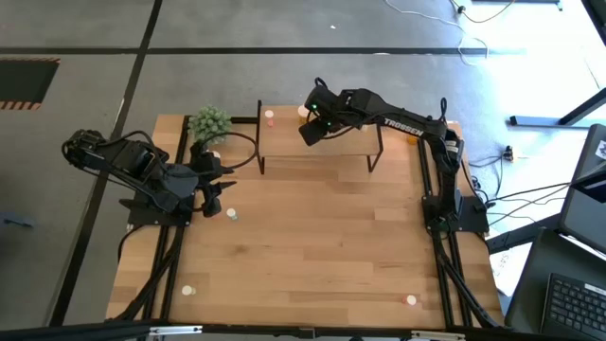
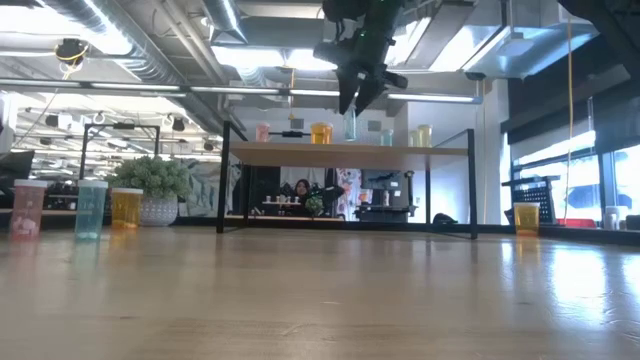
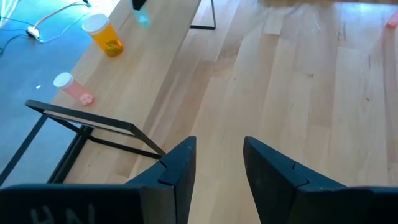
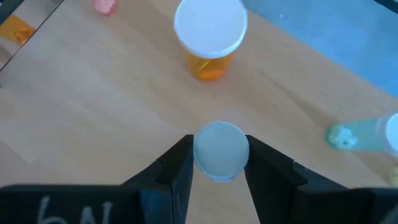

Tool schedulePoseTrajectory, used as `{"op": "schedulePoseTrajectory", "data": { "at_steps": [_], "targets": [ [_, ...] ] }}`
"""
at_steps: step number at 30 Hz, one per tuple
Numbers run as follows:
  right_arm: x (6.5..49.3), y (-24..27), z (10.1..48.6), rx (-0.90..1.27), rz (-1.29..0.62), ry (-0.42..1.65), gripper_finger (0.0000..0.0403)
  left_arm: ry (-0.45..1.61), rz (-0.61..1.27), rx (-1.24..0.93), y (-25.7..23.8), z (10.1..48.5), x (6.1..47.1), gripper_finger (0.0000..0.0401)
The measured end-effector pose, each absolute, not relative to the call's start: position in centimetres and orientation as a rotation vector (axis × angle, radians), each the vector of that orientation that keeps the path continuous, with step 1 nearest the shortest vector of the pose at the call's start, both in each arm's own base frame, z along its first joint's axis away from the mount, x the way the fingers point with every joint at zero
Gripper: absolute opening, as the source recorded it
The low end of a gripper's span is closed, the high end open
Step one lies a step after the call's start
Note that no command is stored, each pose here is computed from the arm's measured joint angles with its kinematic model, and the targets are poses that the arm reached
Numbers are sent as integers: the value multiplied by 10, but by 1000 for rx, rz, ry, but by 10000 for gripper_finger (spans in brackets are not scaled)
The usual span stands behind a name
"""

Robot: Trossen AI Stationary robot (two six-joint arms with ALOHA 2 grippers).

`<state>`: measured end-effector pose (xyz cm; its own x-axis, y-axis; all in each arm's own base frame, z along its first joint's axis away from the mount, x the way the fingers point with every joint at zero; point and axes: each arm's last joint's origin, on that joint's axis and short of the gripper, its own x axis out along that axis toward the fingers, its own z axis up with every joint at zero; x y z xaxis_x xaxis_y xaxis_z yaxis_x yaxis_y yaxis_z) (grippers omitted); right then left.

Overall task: Pick and place medicine bottles onto shelf by color
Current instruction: Put the bottom blue medicine bottle on the shelf

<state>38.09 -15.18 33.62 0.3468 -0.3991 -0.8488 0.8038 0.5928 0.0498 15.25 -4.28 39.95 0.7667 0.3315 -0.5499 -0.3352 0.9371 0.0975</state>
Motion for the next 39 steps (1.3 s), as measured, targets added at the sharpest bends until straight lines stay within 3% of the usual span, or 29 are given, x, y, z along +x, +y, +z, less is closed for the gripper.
{"op": "schedulePoseTrajectory", "data": {
  "at_steps": [10, 39],
  "targets": [
    [382, -151, 319, 609, -871, 921, 135, 596, 361, -7, -43, 399, 153, 128],
    [386, -151, 321, 606, -819, 894, 136, 598, 359, 0, -43, 399, 153, 128]
  ]
}}
